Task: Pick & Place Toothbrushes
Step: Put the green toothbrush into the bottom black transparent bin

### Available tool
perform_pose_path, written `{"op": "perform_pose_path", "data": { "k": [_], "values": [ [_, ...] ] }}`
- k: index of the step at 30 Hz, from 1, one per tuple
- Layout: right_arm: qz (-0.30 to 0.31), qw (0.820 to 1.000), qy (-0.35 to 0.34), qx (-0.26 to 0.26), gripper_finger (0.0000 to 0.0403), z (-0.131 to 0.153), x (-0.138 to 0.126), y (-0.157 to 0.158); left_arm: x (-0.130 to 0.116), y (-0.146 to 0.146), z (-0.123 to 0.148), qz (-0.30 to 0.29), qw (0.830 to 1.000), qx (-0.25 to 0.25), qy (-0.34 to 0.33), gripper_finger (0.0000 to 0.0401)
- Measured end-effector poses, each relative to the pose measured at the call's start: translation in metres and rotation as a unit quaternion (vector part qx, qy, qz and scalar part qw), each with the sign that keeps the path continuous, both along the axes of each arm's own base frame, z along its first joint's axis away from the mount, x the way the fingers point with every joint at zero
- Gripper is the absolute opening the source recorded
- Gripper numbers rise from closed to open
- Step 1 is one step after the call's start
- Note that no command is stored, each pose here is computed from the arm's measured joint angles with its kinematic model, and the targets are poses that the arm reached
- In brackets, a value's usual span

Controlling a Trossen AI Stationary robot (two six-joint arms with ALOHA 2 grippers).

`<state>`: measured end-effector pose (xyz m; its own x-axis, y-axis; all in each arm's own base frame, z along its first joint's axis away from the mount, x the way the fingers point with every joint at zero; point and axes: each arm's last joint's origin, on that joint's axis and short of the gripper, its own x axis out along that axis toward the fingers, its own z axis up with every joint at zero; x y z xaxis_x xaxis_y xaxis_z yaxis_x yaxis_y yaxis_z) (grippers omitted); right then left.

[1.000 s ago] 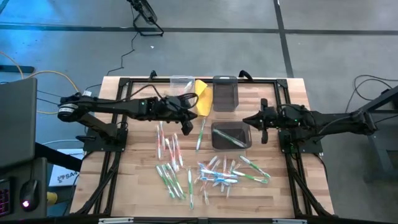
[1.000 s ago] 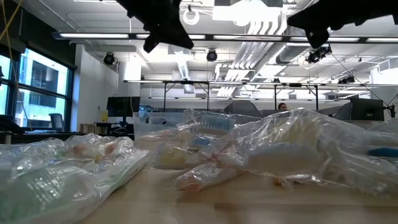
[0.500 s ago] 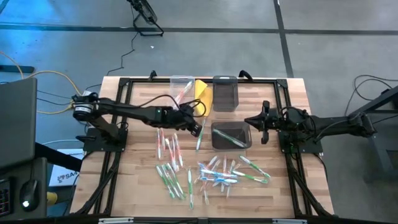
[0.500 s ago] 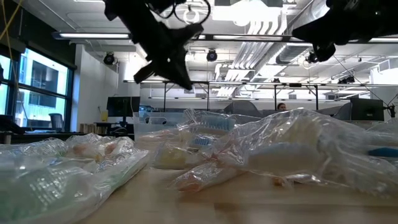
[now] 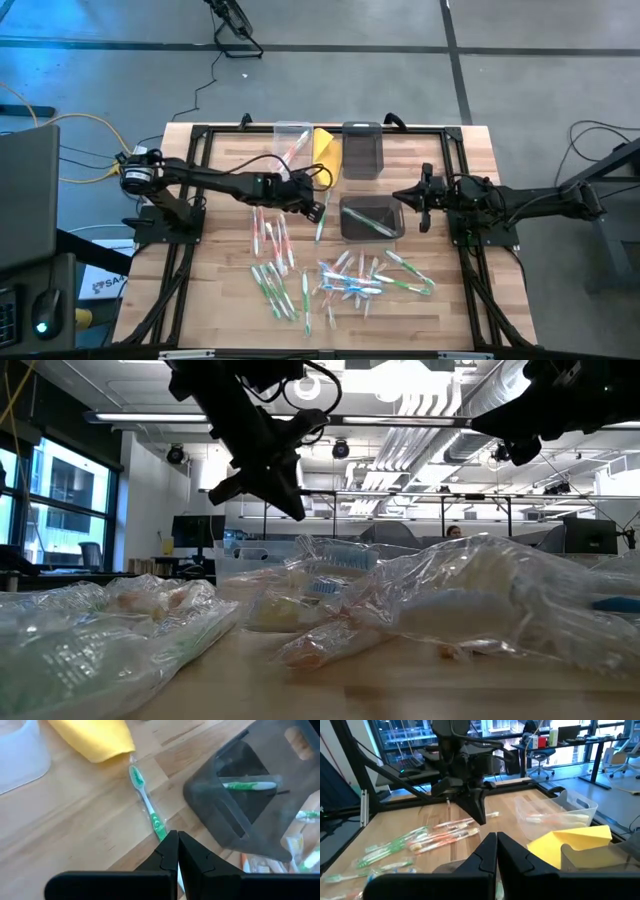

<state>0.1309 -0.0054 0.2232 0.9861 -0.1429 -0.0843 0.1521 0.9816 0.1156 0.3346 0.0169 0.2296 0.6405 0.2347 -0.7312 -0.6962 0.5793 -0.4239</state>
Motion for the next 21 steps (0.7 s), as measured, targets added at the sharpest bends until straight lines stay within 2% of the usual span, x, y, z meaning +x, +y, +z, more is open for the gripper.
{"op": "perform_pose_path", "data": {
  "k": [6, 9, 16, 21],
  "values": [
    [0.012, 1.000, 0.003, 0.001, 0.0004, -0.001, 0.000, 0.001, 0.005, 0.000, -0.010, 0.009, 1.000, -0.022, 0.004, 0.0007],
    [0.023, 1.000, 0.004, 0.002, 0.0004, -0.001, 0.000, 0.001, 0.010, -0.001, -0.016, 0.004, 1.000, -0.028, 0.003, 0.0022],
    [0.030, 0.999, 0.021, 0.003, 0.0004, -0.004, 0.000, 0.002, 0.016, -0.002, -0.026, -0.012, 0.999, -0.043, 0.006, 0.0108],
    [0.030, 0.999, 0.024, 0.003, 0.0004, -0.005, 0.000, 0.002, 0.018, -0.001, -0.023, -0.008, 0.999, -0.043, -0.007, 0.0162]
  ]
}}
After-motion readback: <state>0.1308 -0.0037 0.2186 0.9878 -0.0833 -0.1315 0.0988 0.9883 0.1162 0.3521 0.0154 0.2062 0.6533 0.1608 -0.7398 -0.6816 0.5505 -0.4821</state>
